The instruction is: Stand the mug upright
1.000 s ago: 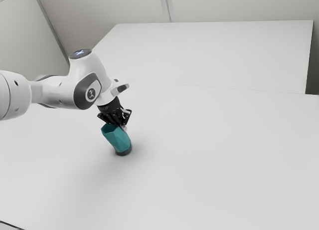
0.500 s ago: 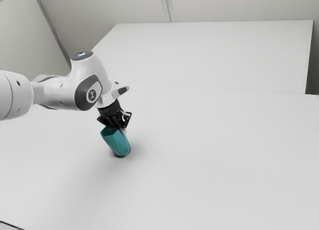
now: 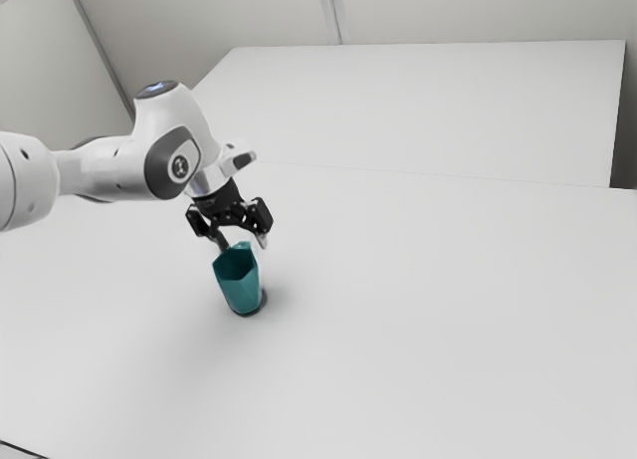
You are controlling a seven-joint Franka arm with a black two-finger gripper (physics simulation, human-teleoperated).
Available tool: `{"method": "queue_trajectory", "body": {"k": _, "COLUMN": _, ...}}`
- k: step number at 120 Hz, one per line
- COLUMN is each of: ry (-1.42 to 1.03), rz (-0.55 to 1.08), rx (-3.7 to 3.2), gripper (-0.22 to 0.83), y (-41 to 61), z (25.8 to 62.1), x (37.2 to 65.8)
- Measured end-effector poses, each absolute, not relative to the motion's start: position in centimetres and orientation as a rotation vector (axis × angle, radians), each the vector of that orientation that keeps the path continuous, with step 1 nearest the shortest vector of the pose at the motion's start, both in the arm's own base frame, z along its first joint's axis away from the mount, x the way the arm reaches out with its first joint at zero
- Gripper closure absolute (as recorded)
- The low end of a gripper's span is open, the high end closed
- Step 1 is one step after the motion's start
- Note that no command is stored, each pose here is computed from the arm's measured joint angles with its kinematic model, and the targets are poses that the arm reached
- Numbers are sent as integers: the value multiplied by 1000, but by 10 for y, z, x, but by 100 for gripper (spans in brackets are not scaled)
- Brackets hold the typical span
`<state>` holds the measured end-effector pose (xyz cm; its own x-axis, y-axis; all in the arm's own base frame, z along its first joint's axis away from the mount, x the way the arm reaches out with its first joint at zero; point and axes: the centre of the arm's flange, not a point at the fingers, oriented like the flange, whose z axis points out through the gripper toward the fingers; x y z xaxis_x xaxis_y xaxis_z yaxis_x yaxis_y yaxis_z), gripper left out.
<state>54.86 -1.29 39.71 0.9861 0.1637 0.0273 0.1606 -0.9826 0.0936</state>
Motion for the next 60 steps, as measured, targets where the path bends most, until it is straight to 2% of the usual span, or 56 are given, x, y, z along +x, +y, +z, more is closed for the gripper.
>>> {"method": "queue_trajectory", "body": {"k": 10, "ry": 222, "rz": 90, "rx": 3035, "gripper": 6, "y": -14, "z": 426, "x": 553}}
{"method": "queue_trajectory", "body": {"k": 33, "ry": 65, "rz": 190, "rx": 3062, "gripper": 2, "y": -18, "z": 536, "x": 599}}
{"method": "queue_trajectory", "body": {"k": 46, "ry": -55, "rz": 189, "rx": 3093, "gripper": 1, "y": -31, "z": 570, "x": 599}}
{"method": "queue_trajectory", "body": {"k": 60, "ry": -151, "rz": 175, "rx": 3109, "gripper": 1, "y": -38, "z": 592, "x": 592}}
